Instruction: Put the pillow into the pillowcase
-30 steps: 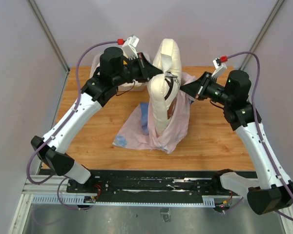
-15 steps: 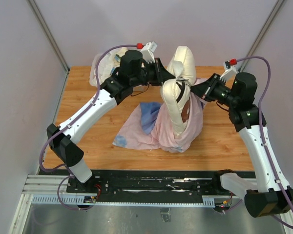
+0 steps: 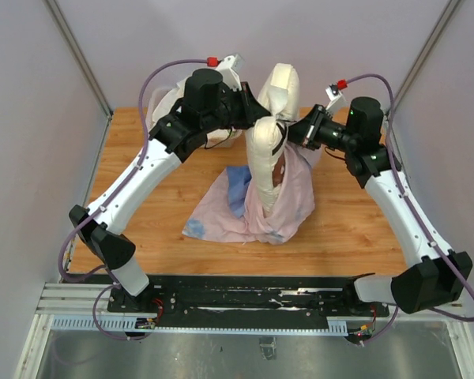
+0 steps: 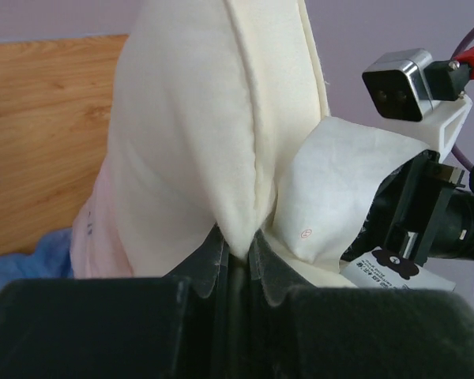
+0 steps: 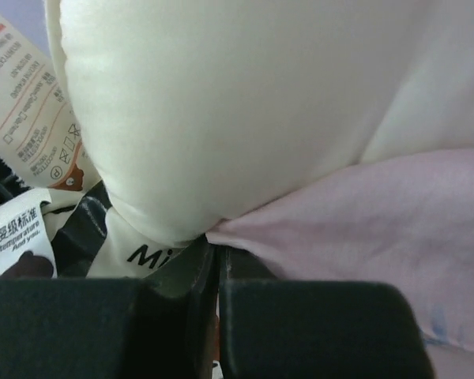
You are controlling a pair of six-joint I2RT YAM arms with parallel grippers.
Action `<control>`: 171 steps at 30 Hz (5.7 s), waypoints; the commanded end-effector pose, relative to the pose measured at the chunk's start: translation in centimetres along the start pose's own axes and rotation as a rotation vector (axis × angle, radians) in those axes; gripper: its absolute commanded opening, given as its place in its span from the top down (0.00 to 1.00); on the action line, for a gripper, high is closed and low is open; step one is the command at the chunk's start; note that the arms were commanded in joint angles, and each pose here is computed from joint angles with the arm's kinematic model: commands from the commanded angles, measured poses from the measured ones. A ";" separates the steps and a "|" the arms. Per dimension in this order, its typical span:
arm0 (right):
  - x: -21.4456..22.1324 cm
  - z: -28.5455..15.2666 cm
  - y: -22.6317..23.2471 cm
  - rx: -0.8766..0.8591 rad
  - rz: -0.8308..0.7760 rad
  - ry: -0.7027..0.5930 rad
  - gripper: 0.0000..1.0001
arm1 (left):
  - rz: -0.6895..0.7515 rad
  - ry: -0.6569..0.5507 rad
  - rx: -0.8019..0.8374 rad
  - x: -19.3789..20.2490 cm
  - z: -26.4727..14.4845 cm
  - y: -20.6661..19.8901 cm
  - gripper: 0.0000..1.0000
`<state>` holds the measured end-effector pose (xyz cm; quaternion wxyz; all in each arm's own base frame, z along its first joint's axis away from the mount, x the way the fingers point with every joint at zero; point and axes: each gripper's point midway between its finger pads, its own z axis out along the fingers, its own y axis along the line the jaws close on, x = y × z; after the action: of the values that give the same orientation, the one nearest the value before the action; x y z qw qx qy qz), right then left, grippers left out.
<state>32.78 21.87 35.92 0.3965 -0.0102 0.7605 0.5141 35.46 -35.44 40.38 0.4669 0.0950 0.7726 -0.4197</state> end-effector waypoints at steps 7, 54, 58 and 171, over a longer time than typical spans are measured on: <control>0.4 6.8 9.7 -0.270 -0.086 0.115 0.99 | 0.113 -0.045 0.011 -3.1 -4.3 -3.7 1.00; 6.4 -3.1 -3.0 0.058 -0.003 0.068 0.99 | -0.017 0.002 -0.071 1.3 -7.6 7.5 0.26; 6.4 -3.0 -3.0 0.054 0.000 0.068 0.99 | 0.008 0.005 0.033 1.1 -8.2 5.4 0.22; 0.4 -1.6 -0.2 0.013 -0.080 -0.007 0.99 | -0.114 -0.101 0.328 -8.6 -13.5 -5.5 1.00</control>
<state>31.17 20.95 35.77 0.4095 -0.0385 0.7686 0.4899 32.72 -27.18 43.63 0.3891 0.0424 0.7748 -0.4965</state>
